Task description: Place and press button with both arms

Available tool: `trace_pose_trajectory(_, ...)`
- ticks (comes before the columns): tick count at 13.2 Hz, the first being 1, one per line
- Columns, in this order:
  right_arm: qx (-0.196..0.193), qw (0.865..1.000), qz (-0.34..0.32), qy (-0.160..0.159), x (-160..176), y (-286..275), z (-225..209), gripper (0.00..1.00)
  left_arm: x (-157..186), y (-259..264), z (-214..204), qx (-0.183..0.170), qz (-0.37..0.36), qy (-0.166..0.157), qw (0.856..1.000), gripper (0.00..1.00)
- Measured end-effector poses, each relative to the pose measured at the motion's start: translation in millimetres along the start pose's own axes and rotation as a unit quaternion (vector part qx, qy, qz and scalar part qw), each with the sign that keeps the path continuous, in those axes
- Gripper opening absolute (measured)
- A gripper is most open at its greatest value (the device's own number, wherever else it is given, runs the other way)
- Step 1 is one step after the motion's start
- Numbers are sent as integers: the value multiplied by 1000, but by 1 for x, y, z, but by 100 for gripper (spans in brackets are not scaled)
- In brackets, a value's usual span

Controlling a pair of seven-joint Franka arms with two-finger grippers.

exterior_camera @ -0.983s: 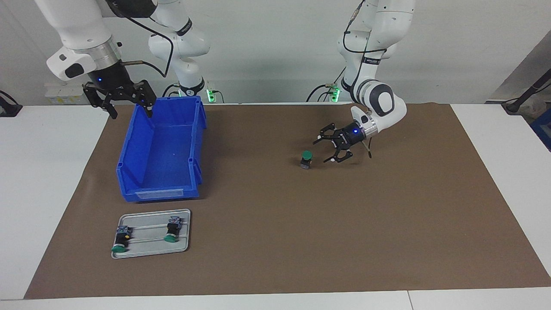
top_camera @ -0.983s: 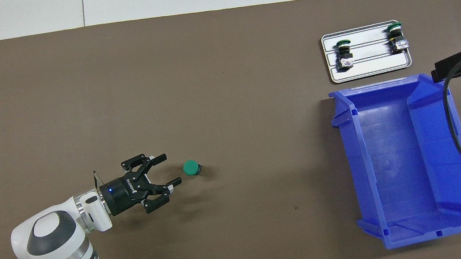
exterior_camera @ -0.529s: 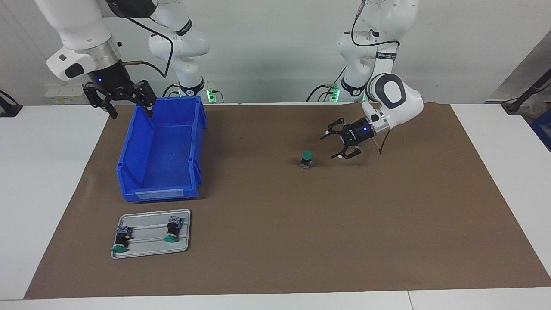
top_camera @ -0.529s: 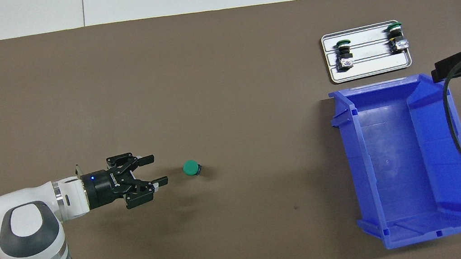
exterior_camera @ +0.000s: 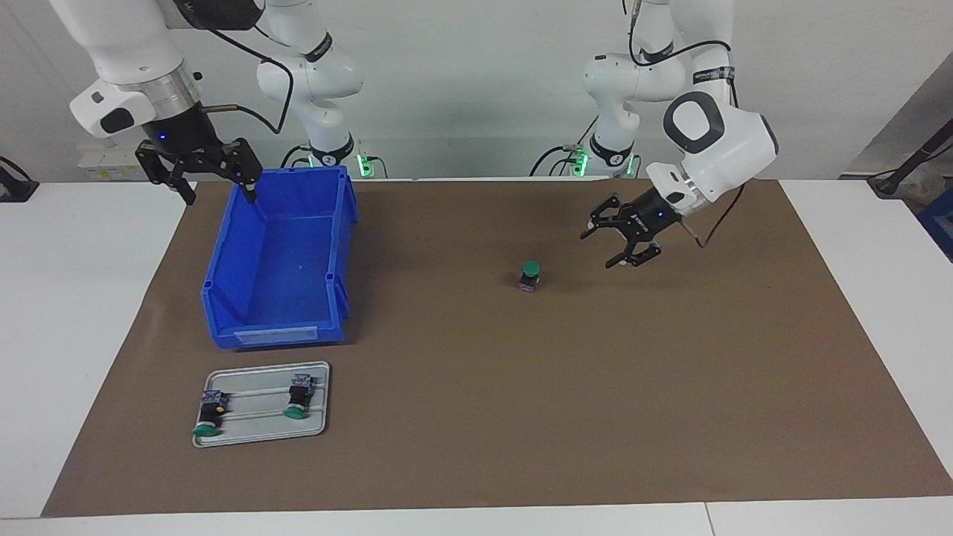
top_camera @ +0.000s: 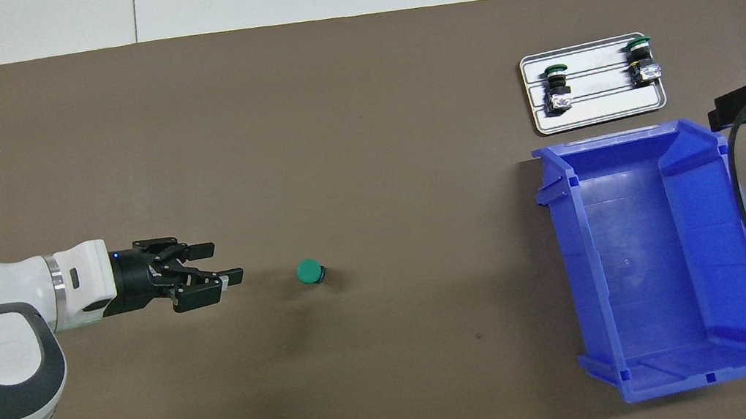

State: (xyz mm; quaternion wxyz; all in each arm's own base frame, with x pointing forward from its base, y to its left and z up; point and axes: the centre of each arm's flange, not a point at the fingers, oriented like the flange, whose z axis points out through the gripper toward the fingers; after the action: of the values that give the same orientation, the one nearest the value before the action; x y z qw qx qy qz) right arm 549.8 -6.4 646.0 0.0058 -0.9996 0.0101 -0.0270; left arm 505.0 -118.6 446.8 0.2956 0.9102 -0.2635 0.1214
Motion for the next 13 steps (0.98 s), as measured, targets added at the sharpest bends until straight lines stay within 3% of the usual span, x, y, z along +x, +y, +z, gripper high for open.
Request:
trace_pose_trajectory(1, 0, 1000, 0, 1, 0, 0, 0, 99, 12, 8, -11, 23, -17, -13, 1000, 79)
trace_pose_trajectory(3, 0, 1000, 0, 2, 0, 0, -1, 99, 35, 30, -29, 68, -49, -45, 995, 57)
trace_pose_trajectory(4, 0, 1000, -1, 2, -1, -1, -2, 99, 45, 45, -33, 92, -64, -58, 992, 57)
trace_pose_trajectory(5, 0, 1000, -1, 2, -1, -1, -2, 99, 53, 59, -32, 116, -76, -69, 988, 50)
trace_pose_trajectory(7, 0, 1000, 1, 2, -1, -2, -2, 99, 64, 88, -15, 162, -92, -85, 979, 22)
trace_pose_trajectory(9, 0, 1000, 11, 2, -1, -3, -2, 98, 65, 108, 9, 193, -97, -104, 971, 2)
trace_pose_trajectory(13, 1, 999, 32, 4, -1, -19, -2, 93, 61, 122, 76, 241, -93, -147, 955, 1)
